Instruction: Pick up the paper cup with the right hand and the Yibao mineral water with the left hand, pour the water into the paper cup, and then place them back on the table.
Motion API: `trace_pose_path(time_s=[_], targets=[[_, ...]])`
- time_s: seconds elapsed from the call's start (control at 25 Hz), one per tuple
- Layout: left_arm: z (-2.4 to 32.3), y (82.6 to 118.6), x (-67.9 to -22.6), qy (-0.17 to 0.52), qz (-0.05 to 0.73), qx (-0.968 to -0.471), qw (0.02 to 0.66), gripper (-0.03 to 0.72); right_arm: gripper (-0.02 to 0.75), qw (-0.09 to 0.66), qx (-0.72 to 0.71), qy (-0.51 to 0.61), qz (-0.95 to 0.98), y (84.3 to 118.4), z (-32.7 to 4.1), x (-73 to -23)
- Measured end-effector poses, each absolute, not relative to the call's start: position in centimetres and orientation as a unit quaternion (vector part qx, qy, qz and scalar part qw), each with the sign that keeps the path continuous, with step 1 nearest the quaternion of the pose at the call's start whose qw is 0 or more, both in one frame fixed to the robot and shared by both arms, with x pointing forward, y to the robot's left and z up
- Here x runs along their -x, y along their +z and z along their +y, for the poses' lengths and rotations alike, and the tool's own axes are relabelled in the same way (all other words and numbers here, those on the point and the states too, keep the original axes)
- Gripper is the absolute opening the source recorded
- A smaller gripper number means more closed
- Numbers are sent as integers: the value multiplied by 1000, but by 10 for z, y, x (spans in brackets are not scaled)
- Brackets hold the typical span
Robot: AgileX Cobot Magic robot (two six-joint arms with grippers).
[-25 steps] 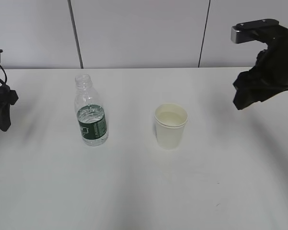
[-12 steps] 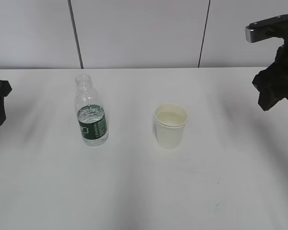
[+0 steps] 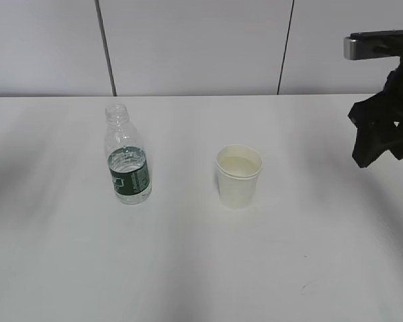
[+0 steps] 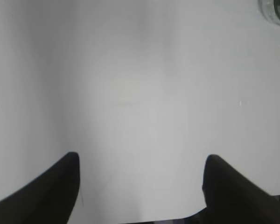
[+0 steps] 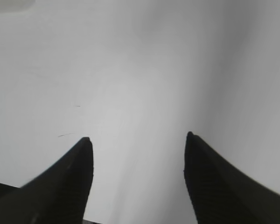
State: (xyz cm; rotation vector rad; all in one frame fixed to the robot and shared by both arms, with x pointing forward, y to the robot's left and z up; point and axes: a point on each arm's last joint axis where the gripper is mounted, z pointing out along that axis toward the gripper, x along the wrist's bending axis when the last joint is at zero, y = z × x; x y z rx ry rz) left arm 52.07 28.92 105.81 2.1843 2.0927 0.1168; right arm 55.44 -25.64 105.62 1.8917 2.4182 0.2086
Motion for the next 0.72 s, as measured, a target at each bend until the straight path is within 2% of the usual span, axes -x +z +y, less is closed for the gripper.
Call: trace_pose_path(time_s=[0.24,0.72], targets=[[291,1071,-472,54,689,-719,75,501,488,16,-620,95,779,1066,-255,-521],[292,1074,-371,91,684,-711,135,493,488,37,-617,118,778,1075,-265,-433]])
